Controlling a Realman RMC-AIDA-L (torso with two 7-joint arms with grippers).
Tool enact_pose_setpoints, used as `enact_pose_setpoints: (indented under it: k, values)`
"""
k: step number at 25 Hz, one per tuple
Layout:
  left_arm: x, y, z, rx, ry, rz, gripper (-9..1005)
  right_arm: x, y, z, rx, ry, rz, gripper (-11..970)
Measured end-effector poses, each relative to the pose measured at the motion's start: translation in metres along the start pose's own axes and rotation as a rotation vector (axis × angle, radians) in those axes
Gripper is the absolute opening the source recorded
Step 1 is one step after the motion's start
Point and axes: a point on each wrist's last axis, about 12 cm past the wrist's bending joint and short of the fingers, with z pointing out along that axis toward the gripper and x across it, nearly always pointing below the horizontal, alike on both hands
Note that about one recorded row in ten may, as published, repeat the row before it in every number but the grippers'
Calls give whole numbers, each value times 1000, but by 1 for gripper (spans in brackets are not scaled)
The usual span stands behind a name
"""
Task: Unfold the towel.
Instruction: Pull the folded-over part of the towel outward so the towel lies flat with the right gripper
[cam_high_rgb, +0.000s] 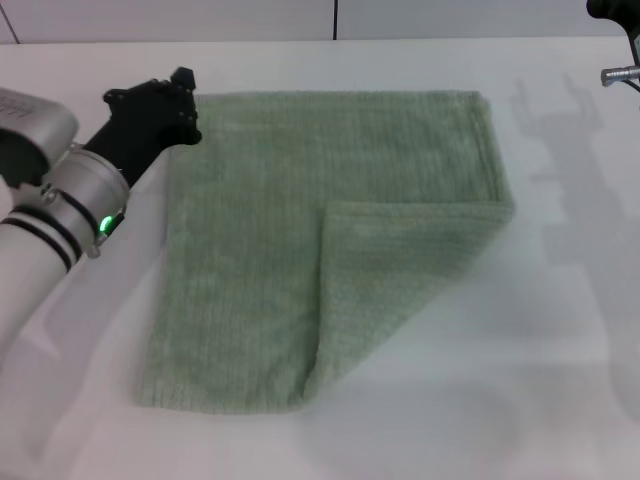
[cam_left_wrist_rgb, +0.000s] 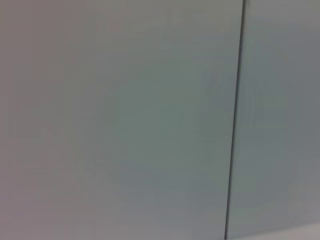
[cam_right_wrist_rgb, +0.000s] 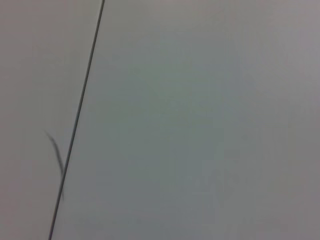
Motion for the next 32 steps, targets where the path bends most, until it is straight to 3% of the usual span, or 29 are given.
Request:
enact_pose_setpoints:
  k: [3, 6, 9, 32]
  values:
    - [3, -2, 9, -2, 77, 6, -2, 0, 1, 0, -2, -1, 0, 632]
    - [3, -2, 9, -2, 77, 6, -2, 0, 1, 1, -2, -1, 0, 632]
    - [8, -5, 19, -9, 180, 22, -2, 0, 1, 1, -3, -2, 1, 632]
    - [21, -7, 20, -14, 328, 63, -2, 0, 8, 9, -34, 24, 8, 631]
